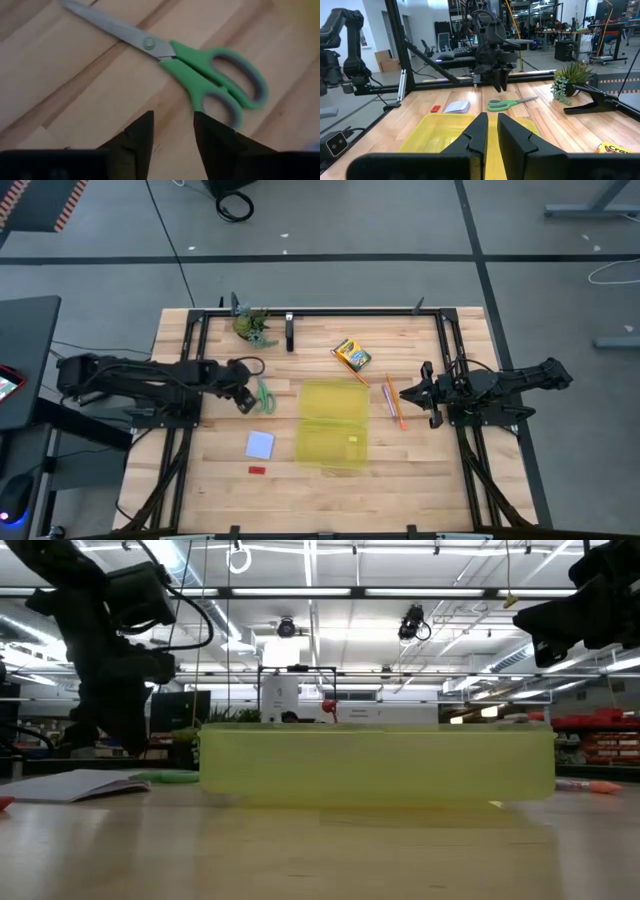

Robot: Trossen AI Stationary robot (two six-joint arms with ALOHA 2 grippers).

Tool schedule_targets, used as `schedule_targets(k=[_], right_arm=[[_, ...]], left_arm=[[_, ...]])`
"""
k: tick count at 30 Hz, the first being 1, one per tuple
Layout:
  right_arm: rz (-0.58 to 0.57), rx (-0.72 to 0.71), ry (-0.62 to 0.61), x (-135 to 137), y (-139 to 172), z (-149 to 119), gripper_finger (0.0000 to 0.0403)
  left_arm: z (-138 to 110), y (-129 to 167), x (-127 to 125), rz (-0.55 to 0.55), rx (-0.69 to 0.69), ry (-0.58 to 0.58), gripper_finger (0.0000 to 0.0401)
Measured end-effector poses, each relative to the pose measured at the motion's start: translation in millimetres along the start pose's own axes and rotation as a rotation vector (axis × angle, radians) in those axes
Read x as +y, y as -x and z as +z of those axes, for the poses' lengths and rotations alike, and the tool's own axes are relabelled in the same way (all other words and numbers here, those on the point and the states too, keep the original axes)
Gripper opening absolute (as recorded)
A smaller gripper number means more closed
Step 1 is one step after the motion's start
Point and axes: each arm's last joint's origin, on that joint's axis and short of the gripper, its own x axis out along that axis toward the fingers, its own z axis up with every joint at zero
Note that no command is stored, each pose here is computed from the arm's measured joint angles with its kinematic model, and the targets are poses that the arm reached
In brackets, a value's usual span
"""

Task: Pack school essentials
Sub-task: Put the green scissors into the yellow supply box

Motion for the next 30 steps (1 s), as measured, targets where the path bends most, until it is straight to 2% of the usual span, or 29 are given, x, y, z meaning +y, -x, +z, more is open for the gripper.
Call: schedule_targets(k=[4, 8, 13, 22, 25, 30], right_arm=[[0.000, 0.000, 0.000, 0.0, 0.0, 0.0, 0.0051], [0.000, 0.000, 0.000, 0.0, 0.0, 0.0, 0.0051], [0.000, 0.001, 0.000, 0.0, 0.0, 0.0, 0.0051], [0.000, 0.000, 0.000, 0.0, 0.0, 0.0, 0.0051], [0.000, 0.000, 0.000, 0.0, 0.0, -0.1, 0.0051], [0.000, 0.000, 0.000, 0.0, 0.0, -0.1, 0.0051]], left_arm=[[6.8, -5.3, -8.3, 0.082, 0.002, 0.057, 0.0147], [16.5, -7.0, -23.9, 0.094, -0.013, 0.099, 0.0132], [23.8, -9.9, -35.6, 0.147, -0.052, 0.091, 0.0122], [36.6, -9.7, -31.0, 0.113, 0.003, 0.097, 0.0124], [36.7, -9.8, -31.1, 0.106, 0.016, -0.076, 0.0124], [38.9, -9.6, -30.5, 0.108, 0.026, -0.629, 0.0138]])
